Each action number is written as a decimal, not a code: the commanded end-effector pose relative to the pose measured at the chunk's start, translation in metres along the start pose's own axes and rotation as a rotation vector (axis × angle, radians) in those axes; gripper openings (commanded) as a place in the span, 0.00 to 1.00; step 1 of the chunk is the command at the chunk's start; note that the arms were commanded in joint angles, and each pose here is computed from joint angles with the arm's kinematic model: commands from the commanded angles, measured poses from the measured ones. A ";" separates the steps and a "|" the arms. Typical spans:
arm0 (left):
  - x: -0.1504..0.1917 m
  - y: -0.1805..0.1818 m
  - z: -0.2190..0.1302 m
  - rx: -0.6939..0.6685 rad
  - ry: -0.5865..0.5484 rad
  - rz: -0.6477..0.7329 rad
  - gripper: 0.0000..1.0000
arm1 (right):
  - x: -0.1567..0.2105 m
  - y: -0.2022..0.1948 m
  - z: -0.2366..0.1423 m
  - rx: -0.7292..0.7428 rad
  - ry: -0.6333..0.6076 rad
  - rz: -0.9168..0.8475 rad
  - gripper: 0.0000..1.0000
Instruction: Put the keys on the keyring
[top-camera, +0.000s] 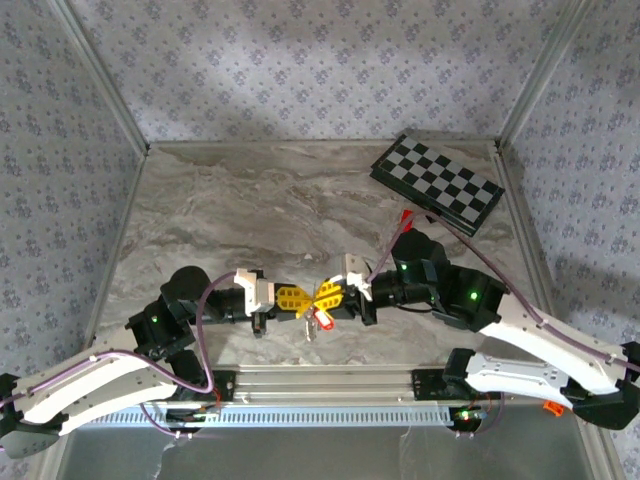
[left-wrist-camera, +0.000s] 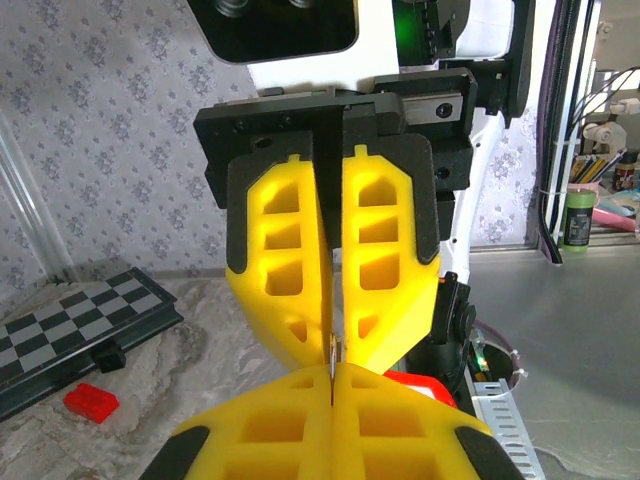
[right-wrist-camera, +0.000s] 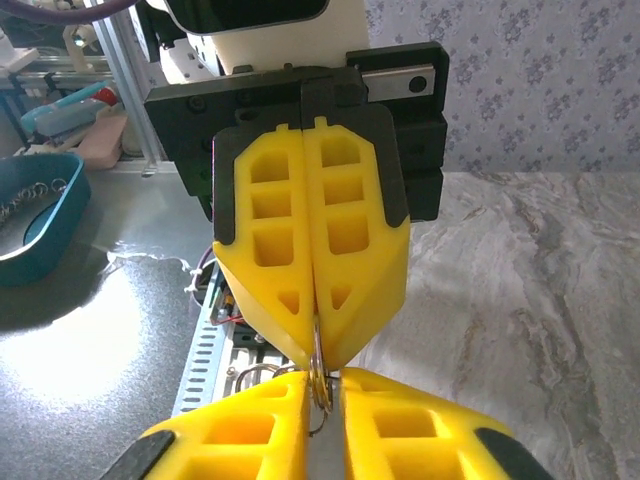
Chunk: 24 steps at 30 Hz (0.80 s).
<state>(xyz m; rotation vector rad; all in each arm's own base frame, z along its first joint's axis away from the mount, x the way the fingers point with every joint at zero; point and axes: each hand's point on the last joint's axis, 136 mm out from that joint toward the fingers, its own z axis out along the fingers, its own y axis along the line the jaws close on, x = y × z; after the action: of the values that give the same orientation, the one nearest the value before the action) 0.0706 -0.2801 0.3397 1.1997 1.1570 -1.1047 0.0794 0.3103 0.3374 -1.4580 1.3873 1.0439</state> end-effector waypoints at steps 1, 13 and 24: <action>-0.016 -0.004 0.000 0.024 -0.044 0.016 0.00 | 0.001 -0.002 0.001 0.003 0.005 0.008 0.08; 0.011 0.012 0.000 -0.056 0.160 0.015 0.18 | 0.023 -0.011 -0.003 0.049 0.202 0.020 0.00; 0.027 0.009 0.009 -0.038 0.246 0.018 0.16 | 0.025 -0.006 0.002 -0.020 0.290 0.038 0.00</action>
<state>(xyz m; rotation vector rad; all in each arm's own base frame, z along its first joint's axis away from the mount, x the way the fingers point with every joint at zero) 0.0852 -0.2903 0.3074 1.3243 1.3637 -0.9517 0.0911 0.3050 0.2994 -1.6324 1.6626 0.8774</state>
